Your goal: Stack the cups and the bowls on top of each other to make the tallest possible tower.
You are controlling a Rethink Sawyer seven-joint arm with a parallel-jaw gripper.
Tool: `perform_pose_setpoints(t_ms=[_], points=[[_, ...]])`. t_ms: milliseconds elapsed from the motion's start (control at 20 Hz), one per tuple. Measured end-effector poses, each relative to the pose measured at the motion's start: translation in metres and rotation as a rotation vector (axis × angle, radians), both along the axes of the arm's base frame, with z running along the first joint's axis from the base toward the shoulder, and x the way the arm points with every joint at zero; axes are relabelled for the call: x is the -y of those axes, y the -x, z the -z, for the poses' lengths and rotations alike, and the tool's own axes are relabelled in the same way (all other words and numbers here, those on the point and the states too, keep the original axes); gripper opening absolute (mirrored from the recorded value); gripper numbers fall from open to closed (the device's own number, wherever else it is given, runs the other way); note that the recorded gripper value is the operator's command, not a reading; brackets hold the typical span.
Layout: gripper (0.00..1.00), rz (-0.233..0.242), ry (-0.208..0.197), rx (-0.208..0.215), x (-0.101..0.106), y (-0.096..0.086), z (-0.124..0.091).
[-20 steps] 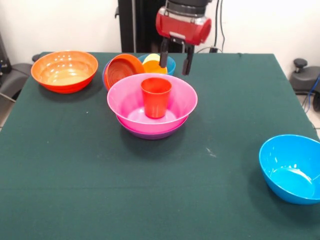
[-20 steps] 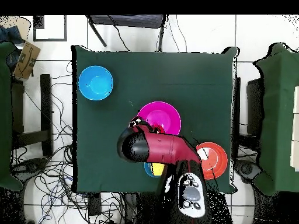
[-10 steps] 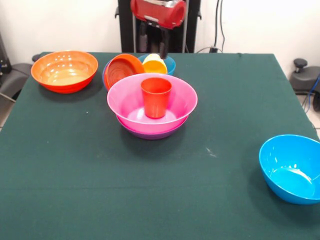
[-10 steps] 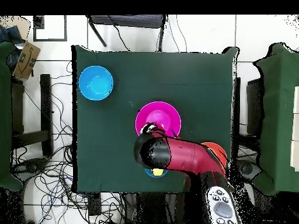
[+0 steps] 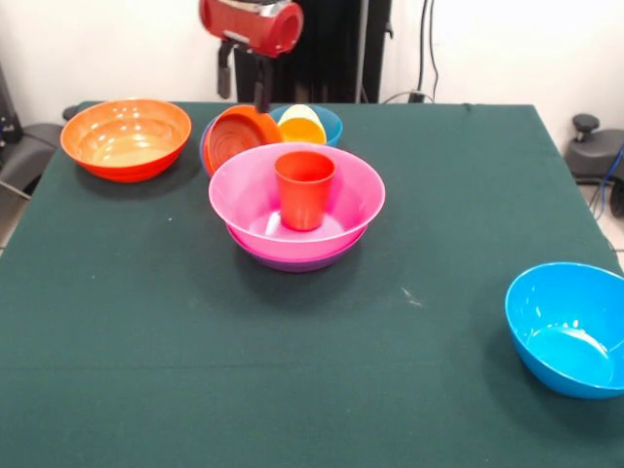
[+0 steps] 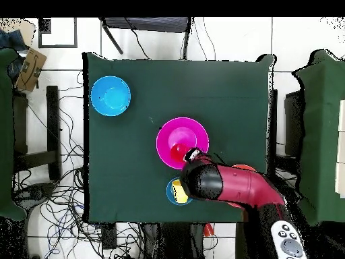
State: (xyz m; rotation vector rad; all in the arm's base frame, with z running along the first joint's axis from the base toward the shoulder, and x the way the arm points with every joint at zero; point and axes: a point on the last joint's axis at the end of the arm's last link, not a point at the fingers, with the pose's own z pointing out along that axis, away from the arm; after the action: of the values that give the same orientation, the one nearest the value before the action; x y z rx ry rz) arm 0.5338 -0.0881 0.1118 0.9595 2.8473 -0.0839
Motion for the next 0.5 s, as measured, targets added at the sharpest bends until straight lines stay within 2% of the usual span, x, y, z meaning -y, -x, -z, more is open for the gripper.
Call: perform_pose_setpoints(t_ms=[250, 500], points=[[1.00, -0.064, 0.024, -0.004, 0.024, 0.021, 0.026], [1.00, -0.113, 0.016, -0.022, 0.032, 0.038, 0.051]])
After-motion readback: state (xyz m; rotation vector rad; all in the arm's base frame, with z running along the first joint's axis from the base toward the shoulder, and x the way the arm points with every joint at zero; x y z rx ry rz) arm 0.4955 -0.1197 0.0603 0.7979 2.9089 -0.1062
